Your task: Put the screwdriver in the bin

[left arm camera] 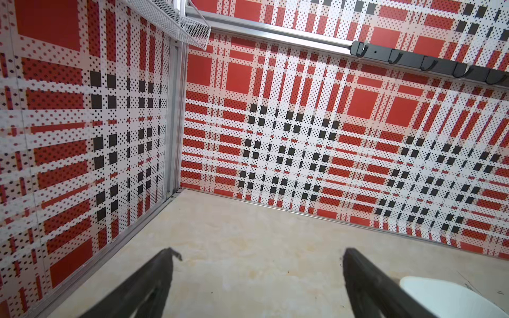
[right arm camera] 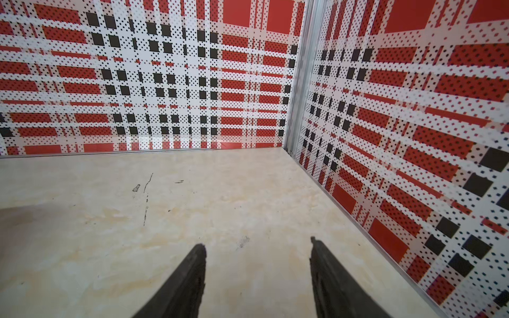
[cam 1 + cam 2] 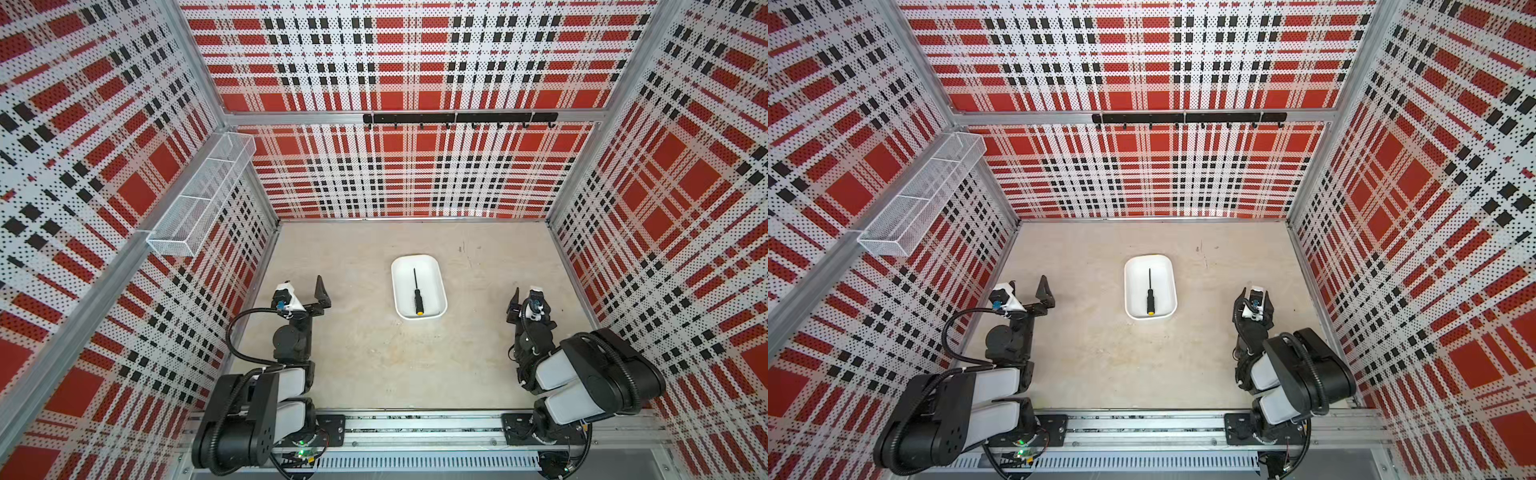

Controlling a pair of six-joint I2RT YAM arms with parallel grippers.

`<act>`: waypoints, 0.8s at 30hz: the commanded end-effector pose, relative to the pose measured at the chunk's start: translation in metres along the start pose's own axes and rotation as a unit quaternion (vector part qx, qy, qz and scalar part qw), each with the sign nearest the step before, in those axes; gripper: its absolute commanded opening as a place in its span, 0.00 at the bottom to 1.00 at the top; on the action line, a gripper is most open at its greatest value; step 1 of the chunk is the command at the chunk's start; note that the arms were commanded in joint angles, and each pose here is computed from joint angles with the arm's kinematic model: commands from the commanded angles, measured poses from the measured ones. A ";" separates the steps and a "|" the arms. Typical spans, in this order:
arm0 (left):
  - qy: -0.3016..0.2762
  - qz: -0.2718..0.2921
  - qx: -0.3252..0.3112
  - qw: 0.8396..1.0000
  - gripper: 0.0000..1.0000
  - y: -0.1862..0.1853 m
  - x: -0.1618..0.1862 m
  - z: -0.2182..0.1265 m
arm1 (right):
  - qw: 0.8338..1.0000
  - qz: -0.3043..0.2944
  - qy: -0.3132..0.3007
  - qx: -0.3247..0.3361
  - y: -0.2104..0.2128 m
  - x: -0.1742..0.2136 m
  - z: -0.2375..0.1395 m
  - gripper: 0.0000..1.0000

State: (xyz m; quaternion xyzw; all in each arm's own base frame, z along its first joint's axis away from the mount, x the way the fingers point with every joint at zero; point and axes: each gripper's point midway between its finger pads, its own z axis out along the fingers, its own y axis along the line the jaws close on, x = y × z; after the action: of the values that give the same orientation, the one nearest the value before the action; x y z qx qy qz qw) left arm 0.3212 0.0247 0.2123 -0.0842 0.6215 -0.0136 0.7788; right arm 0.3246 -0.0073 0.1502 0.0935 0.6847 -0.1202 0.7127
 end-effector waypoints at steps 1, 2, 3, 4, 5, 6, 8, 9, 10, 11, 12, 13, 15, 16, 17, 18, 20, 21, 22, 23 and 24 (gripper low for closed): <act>-0.001 0.003 -0.014 1.000 0.98 0.005 -0.004 -0.001 | 0.999 0.006 -0.039 -0.001 0.002 -0.019 0.006 0.62; 0.006 0.011 -0.021 1.000 0.98 0.008 -0.001 -0.002 | 0.999 0.004 -0.038 -0.003 0.003 -0.018 0.007 0.62; 0.017 0.019 -0.032 0.999 0.98 0.012 0.003 -0.002 | 0.999 0.002 -0.035 -0.006 0.005 -0.016 0.008 0.62; 0.025 0.025 -0.045 0.998 0.98 0.017 0.007 -0.001 | 0.999 0.000 -0.034 -0.008 0.006 -0.015 0.010 0.62; 0.031 0.026 -0.051 0.998 0.98 0.020 0.012 -0.001 | 0.999 -0.002 -0.036 -0.011 0.008 -0.016 0.012 0.62; 0.034 0.025 -0.053 0.998 0.98 0.023 0.015 0.000 | 0.999 -0.002 -0.035 -0.012 0.008 -0.015 0.012 0.62; 0.033 0.021 -0.045 0.998 0.98 0.022 0.021 0.002 | 0.999 0.007 -0.033 -0.012 0.004 -0.014 0.011 0.62; 0.019 0.018 -0.038 0.999 0.98 0.020 0.017 0.004 | 0.999 0.014 -0.033 -0.013 0.002 -0.014 0.012 0.62; 0.019 0.025 -0.035 0.999 0.98 0.019 0.020 0.007 | 0.999 0.020 -0.029 -0.011 -0.001 -0.011 0.014 0.62; 0.024 0.028 -0.040 0.998 0.98 0.022 0.024 0.009 | 0.999 0.025 -0.028 -0.015 -0.001 -0.010 0.015 0.62; 0.026 0.029 -0.043 0.998 0.98 0.023 0.027 0.012 | 0.999 0.027 -0.026 -0.019 -0.001 -0.008 0.016 0.62; 0.030 0.025 -0.041 0.998 0.98 0.023 0.032 0.015 | 0.999 0.027 -0.026 -0.020 -0.001 -0.008 0.017 0.62; 0.034 0.028 -0.030 0.999 0.98 0.020 0.040 0.016 | 0.999 0.026 -0.022 -0.023 0.000 -0.005 0.018 0.62; 0.030 0.027 -0.026 0.999 0.98 0.020 0.041 0.018 | 0.999 0.024 -0.021 -0.023 0.001 -0.004 0.019 0.62; 0.039 0.026 -0.024 0.999 0.98 0.021 0.044 0.019 | 0.999 0.022 -0.020 -0.023 0.001 -0.004 0.021 0.62; 0.054 0.029 -0.030 0.998 0.98 0.023 0.049 0.020 | 0.999 0.022 -0.016 -0.022 0.001 -0.003 0.022 0.63; 0.056 0.028 -0.020 0.998 0.98 0.019 0.050 0.026 | 0.999 0.023 -0.013 -0.019 0.001 -0.002 0.024 0.63; 0.061 0.031 -0.013 0.998 0.98 0.016 0.052 0.030 | 1.000 0.022 -0.010 -0.019 0.001 -0.001 0.025 0.63; 0.072 0.037 -0.017 0.997 0.98 0.016 0.056 0.033 | 1.000 0.022 -0.007 -0.018 0.002 -0.001 0.028 0.64; 0.082 0.044 -0.020 0.995 0.98 0.014 0.060 0.036 | 1.000 0.019 0.001 -0.018 0.004 0.001 0.031 0.64; 0.084 0.050 -0.020 0.995 0.98 0.012 0.062 0.039 | 1.000 0.014 0.015 -0.019 0.005 0.006 0.036 0.64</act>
State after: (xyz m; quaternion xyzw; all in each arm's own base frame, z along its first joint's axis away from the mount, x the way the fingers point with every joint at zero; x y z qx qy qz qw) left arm 0.3629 0.0389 0.1576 -0.0858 0.6836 0.0190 0.7246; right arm 0.3515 -0.0122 0.1400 0.0874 0.6978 -0.1002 0.7038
